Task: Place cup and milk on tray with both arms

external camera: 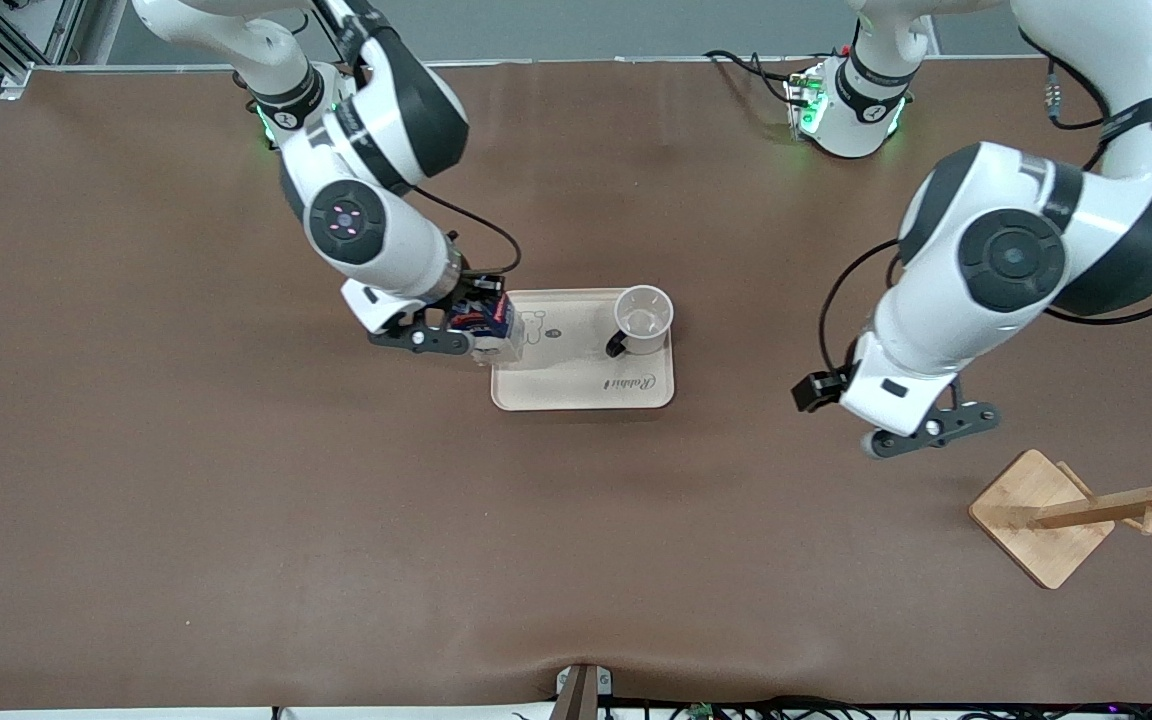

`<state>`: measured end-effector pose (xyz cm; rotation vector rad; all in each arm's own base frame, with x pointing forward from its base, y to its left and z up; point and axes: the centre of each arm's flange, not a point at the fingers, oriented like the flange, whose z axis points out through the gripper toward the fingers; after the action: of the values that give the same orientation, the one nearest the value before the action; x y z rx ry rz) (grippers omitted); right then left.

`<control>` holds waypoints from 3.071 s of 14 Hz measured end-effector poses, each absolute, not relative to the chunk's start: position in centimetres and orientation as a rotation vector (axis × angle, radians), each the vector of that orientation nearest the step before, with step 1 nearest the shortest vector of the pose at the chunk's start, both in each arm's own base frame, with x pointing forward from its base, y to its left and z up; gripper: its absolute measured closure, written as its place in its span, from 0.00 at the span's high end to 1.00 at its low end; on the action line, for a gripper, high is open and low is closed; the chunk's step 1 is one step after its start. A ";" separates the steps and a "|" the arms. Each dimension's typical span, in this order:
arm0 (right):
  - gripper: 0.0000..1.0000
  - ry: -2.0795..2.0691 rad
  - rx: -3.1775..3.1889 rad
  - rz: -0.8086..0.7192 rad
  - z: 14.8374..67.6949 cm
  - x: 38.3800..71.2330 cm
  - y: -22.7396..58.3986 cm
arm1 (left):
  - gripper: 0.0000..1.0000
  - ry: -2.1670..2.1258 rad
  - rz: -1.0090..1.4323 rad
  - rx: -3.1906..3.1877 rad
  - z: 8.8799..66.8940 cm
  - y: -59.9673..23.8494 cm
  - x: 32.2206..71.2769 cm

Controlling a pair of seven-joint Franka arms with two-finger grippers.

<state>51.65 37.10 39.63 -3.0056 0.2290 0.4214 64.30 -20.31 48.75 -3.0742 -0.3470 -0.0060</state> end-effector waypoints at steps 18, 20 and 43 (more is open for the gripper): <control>1.00 0.236 -3.047 0.403 34.7 49.5 42.6 | 1.00 -0.196 -0.140 -3.039 57.4 -8.4 63.6; 1.00 0.243 -3.044 0.396 34.9 49.4 42.8 | 1.00 -0.198 -0.169 -3.033 58.6 -8.4 63.2; 1.00 0.210 -3.197 0.244 60.6 59.2 5.0 | 1.00 -0.108 -0.116 -3.073 65.6 -3.3 52.2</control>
<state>59.15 4.99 60.64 -3.1971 0.2099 0.2444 52.25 -3.30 65.59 -3.0728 -0.1085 -0.1159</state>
